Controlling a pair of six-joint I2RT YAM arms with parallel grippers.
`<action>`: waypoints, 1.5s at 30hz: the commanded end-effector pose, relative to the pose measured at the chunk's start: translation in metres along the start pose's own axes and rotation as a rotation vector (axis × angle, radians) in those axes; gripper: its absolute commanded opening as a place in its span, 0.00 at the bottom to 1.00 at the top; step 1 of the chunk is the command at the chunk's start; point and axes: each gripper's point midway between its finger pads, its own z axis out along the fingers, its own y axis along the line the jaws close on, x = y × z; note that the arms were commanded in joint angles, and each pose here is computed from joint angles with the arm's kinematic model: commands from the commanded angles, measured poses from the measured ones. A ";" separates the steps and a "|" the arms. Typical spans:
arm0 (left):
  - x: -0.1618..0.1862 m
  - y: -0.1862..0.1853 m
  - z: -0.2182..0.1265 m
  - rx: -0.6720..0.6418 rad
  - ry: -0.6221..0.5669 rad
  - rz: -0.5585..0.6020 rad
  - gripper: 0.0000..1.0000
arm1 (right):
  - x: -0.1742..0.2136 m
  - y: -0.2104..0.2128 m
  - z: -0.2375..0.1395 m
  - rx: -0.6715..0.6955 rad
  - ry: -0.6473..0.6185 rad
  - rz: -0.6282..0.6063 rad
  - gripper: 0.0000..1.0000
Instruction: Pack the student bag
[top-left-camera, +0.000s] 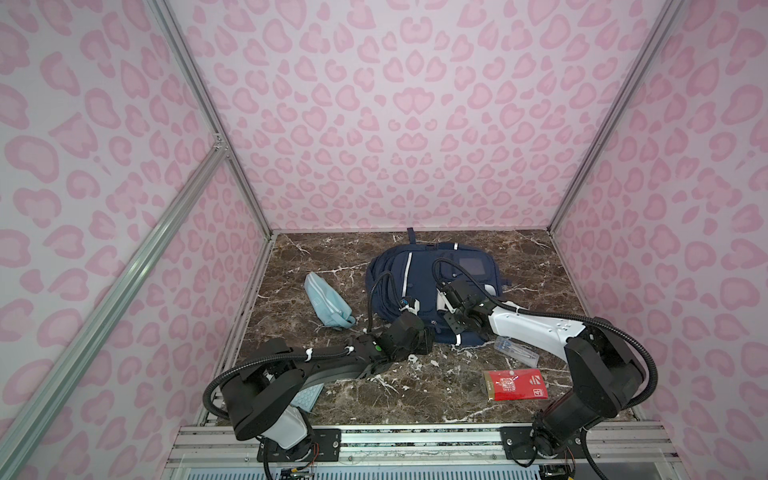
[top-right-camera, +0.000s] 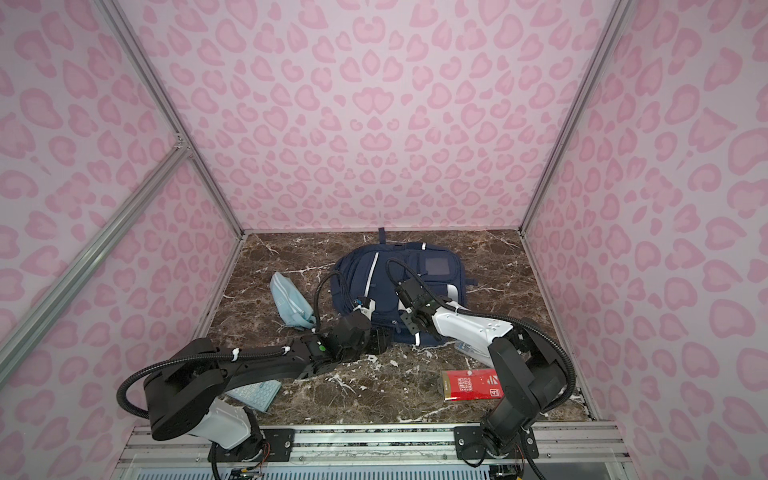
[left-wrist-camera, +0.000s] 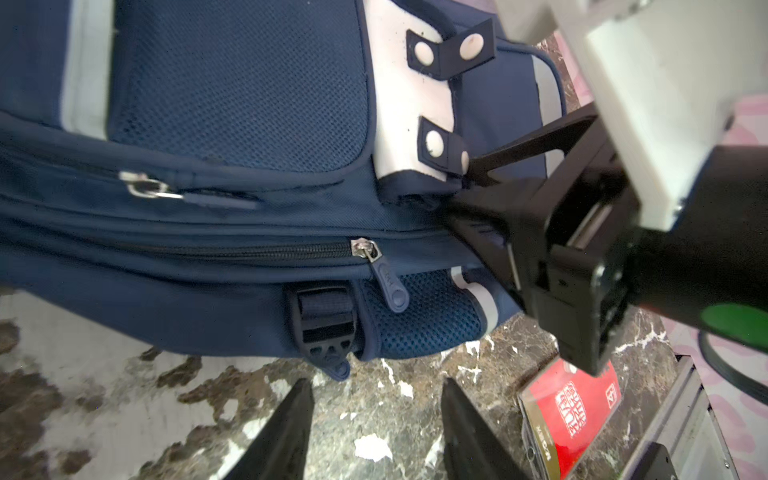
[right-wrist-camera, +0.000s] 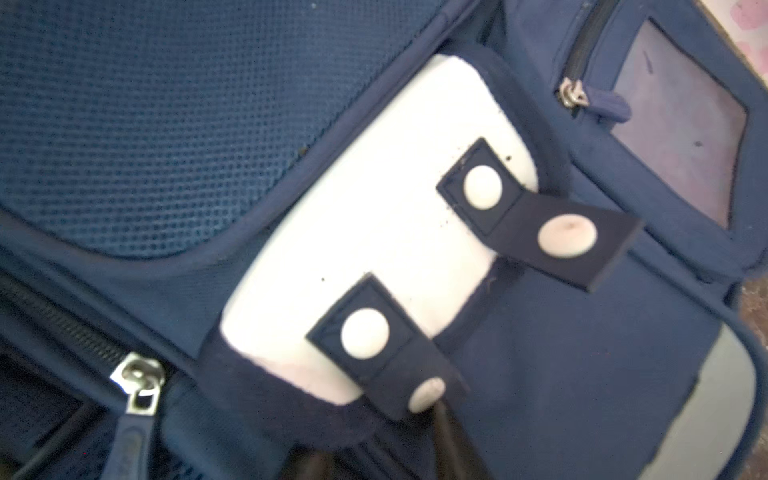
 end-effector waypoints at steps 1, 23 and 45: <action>-0.014 -0.009 0.008 -0.003 -0.053 0.013 0.49 | -0.003 0.003 0.000 -0.013 -0.026 -0.011 0.14; -0.002 0.017 0.062 -0.272 0.028 0.126 0.30 | -0.009 0.015 -0.023 -0.213 -0.142 0.099 0.02; -0.036 0.072 0.007 -0.233 0.013 -0.025 0.03 | 0.008 -0.015 -0.015 -0.105 -0.091 0.174 0.02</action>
